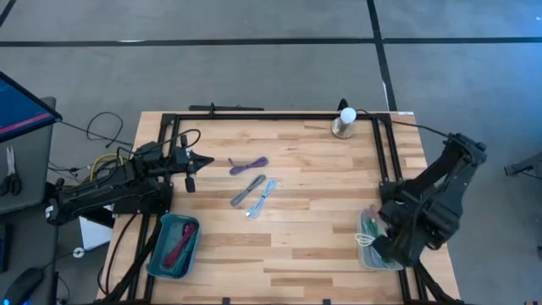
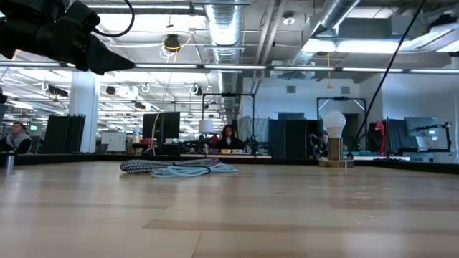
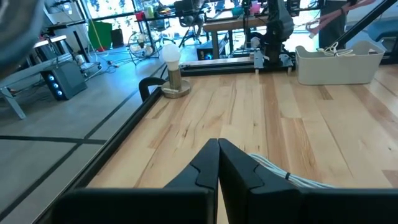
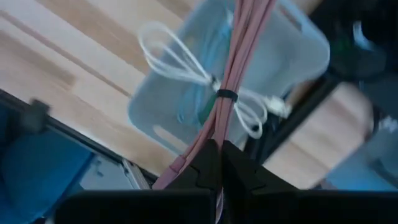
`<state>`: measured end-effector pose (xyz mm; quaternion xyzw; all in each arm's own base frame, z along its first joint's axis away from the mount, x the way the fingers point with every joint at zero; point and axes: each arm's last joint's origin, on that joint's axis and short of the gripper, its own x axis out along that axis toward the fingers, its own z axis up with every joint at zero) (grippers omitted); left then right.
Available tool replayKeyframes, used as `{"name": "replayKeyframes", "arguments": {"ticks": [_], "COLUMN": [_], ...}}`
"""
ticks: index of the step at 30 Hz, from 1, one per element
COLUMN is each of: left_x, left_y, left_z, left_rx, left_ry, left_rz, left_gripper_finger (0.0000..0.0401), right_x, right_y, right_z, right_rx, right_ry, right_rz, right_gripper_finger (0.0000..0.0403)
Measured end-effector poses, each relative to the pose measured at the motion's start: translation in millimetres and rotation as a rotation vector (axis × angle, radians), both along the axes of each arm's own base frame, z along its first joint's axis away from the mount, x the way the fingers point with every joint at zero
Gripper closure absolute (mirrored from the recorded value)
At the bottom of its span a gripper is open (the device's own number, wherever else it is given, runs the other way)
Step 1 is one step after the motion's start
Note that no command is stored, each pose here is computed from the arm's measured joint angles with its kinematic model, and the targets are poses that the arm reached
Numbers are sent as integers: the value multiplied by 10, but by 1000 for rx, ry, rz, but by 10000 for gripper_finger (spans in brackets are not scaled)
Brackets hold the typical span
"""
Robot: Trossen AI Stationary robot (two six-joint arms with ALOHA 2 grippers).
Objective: Pick & Place USB Port
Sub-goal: Put the pink USB cable into the gray bin
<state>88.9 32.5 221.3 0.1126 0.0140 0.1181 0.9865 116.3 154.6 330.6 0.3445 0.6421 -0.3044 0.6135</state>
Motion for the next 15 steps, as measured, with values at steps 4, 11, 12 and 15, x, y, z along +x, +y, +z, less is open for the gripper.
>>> {"name": "replayKeyframes", "arguments": {"ticks": [4,11,12,15], "left_x": [0,0,0,0], "left_y": [0,0,0,0], "left_z": [0,0,0,0], "left_rx": [0,0,0,0], "left_ry": [0,0,0,0], "left_rz": [0,0,0,0], "left_gripper_finger": [393,393,393,393], "right_x": [-16,69,75,90], "right_y": [168,416,443,465], "right_z": [-93,-273,-299,-376], "right_rx": [12,0,-8,-21], "right_ry": [103,137,143,177], "right_rz": [-36,-36,-29,-11], "right_gripper_finger": [403,403,403,403]}}
